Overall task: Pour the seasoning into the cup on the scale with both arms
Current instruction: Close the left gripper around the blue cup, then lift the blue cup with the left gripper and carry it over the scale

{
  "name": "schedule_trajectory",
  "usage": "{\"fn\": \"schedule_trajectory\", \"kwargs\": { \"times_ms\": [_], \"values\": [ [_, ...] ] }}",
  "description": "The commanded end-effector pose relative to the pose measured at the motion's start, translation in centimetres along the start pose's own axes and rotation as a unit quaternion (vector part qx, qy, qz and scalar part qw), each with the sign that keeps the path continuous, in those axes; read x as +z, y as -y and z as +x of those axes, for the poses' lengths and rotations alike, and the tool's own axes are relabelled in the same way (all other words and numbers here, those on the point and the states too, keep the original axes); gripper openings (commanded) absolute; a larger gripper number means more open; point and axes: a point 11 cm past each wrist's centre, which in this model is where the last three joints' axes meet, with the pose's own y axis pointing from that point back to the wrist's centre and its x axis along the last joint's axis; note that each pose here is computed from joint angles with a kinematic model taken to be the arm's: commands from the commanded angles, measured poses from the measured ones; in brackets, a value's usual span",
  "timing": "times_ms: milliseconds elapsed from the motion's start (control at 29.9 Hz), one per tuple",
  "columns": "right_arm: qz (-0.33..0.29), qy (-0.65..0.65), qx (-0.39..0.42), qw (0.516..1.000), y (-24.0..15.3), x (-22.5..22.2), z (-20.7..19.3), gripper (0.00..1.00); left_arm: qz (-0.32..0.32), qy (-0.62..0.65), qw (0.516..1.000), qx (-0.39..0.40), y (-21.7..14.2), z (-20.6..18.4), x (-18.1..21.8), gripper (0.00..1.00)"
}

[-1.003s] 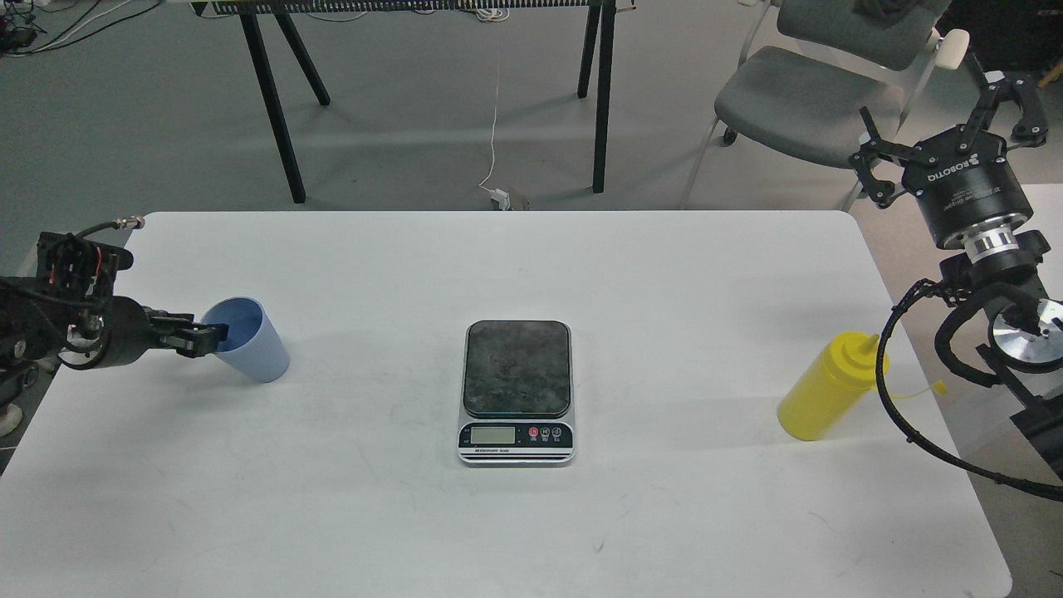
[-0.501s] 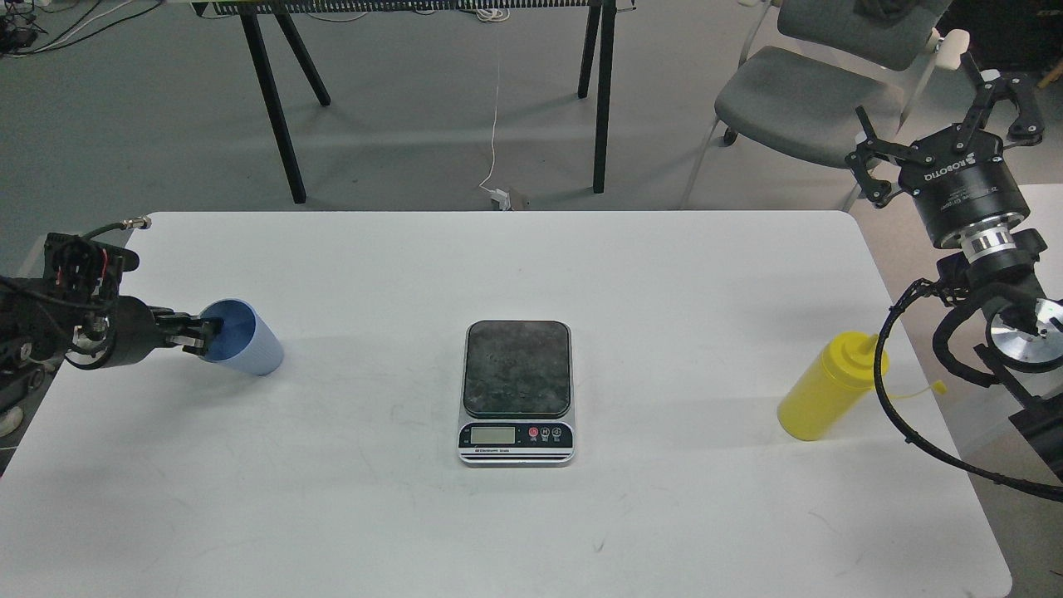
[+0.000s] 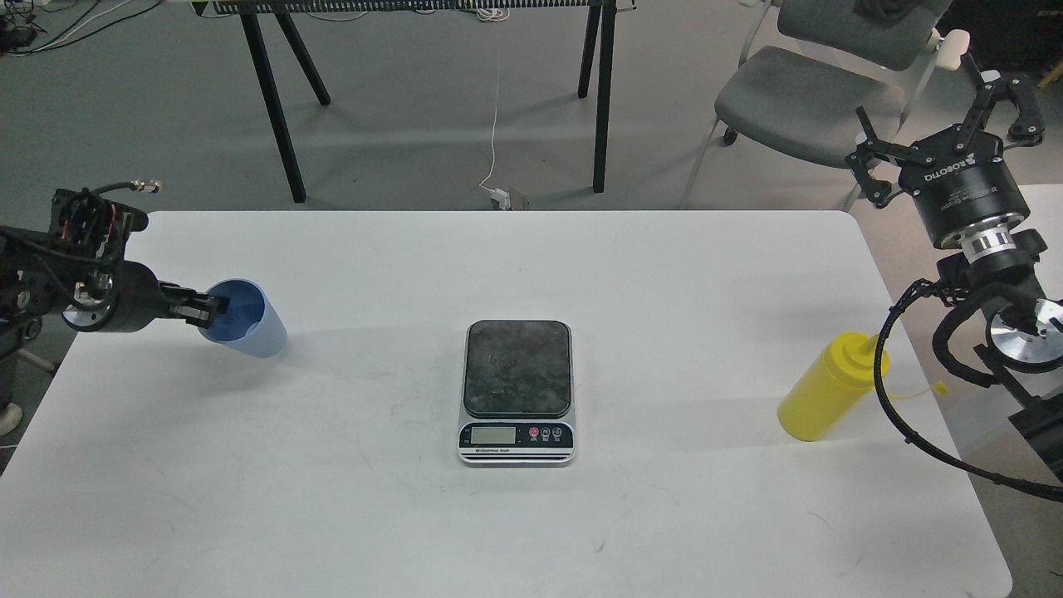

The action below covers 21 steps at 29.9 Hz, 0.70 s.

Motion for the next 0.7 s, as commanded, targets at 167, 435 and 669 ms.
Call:
{"fn": "schedule_trajectory", "kwargs": {
  "times_ms": [167,435,669],
  "values": [
    [0.002,0.0,0.0,1.0,0.0,-0.2,0.0,1.0,-0.067,0.091,0.994,-0.005,-1.3,5.6,6.9,0.09],
    [0.004,-0.003,0.0,1.0,0.0,-0.5,0.1,1.0,-0.114,0.194,0.974,0.02,-0.9,10.2,13.9,0.1],
    [0.005,-0.004,0.0,1.0,0.0,-0.6,0.0,1.0,-0.155,0.255,0.954,0.018,1.1,11.5,20.0,0.1]
  ]
}}
